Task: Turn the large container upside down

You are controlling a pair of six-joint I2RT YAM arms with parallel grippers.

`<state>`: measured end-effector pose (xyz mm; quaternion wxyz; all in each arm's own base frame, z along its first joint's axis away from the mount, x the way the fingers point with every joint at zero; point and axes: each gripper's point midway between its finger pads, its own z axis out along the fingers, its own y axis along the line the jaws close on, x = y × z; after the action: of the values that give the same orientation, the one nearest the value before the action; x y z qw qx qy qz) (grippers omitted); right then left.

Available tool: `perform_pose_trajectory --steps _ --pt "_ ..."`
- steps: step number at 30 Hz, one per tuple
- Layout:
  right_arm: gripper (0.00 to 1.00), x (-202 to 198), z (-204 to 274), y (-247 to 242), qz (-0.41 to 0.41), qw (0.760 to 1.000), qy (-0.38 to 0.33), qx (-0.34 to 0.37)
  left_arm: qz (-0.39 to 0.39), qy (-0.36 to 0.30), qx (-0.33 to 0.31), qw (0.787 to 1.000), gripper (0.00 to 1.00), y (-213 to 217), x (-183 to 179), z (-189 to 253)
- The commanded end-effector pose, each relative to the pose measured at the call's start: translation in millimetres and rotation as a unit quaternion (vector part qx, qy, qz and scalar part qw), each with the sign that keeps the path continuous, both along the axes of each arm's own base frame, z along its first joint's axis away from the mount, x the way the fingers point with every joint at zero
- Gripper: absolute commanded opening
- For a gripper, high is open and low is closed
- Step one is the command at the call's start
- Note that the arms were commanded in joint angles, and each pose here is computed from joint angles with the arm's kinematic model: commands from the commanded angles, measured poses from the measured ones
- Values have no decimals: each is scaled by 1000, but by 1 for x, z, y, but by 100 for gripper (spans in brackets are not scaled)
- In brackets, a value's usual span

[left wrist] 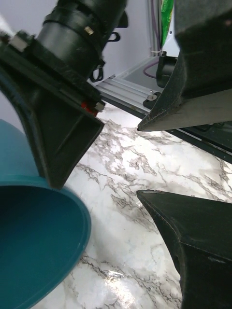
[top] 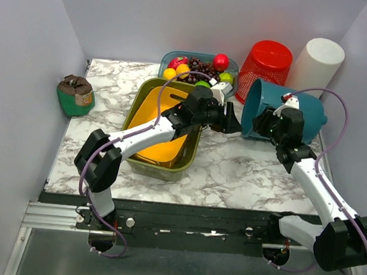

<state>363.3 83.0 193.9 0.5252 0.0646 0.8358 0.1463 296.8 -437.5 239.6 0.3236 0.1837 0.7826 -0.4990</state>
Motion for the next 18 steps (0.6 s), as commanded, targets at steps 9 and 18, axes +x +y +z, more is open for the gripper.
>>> perform_pose_trajectory --steps 9,18 --pt "46 11 13 -17 -140 988 -17 -60 28 -28 -12 999 61 17 5 18" --pt "16 10 2 -4 -126 986 -10 -109 34 -26 -10 999 61 26 6 14"
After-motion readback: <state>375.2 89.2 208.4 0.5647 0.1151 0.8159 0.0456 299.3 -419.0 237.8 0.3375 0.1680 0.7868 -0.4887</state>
